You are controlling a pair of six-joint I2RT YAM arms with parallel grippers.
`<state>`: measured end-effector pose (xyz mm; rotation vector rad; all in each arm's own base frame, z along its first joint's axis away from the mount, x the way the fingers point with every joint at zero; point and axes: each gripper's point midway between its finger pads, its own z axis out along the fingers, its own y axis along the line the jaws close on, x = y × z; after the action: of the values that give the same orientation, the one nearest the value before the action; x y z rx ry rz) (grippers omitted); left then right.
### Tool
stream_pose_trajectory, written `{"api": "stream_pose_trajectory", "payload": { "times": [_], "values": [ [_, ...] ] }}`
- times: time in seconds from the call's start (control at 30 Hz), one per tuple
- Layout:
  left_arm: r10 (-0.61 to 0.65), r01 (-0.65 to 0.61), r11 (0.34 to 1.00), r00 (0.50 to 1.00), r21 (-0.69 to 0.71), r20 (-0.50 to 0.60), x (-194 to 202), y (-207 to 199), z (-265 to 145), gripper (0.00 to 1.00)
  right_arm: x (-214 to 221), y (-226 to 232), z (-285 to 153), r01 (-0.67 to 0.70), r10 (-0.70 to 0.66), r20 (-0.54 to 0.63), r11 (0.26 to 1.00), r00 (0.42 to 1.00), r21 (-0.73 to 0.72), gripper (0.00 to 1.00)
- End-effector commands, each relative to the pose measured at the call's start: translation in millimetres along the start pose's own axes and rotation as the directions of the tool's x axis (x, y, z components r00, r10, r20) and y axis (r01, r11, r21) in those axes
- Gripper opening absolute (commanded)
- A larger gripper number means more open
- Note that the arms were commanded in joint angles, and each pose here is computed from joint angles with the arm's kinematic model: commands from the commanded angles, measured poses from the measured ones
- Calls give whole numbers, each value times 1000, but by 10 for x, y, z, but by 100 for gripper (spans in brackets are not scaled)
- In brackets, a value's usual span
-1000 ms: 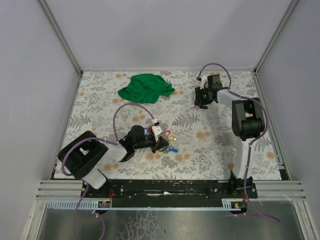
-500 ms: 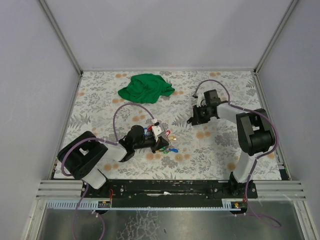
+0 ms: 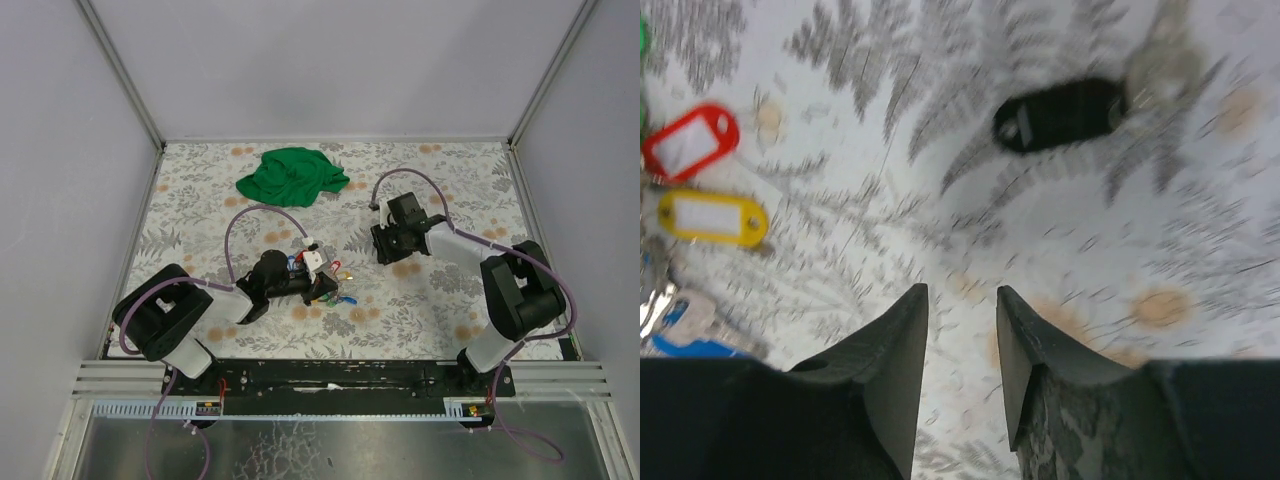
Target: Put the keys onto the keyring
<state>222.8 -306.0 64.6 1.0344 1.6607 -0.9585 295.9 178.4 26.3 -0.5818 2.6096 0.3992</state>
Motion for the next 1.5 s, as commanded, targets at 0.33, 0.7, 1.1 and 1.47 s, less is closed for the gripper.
{"api": "stream_pose_trajectory", "payload": {
  "times": [0.33,0.7,1.1,1.47],
  "values": [
    [23,-23,1000,999,7,50,-169,-21,7,0,-1129,-685,298,127,-156,109,963,982,237,37],
    [15,-16,1000,999,16,44,-158,-29,24,0,-554,-740,373,24,-9,-59,966,998,259,27],
    [10,-11,1000,999,27,49,-178,-64,15,0,-93,-74,-136,-76,81,-39,989,996,127,29],
    [10,-11,999,999,32,48,-176,-76,19,0,147,36,-338,278,-246,-184,945,952,174,37]
  ]
}}
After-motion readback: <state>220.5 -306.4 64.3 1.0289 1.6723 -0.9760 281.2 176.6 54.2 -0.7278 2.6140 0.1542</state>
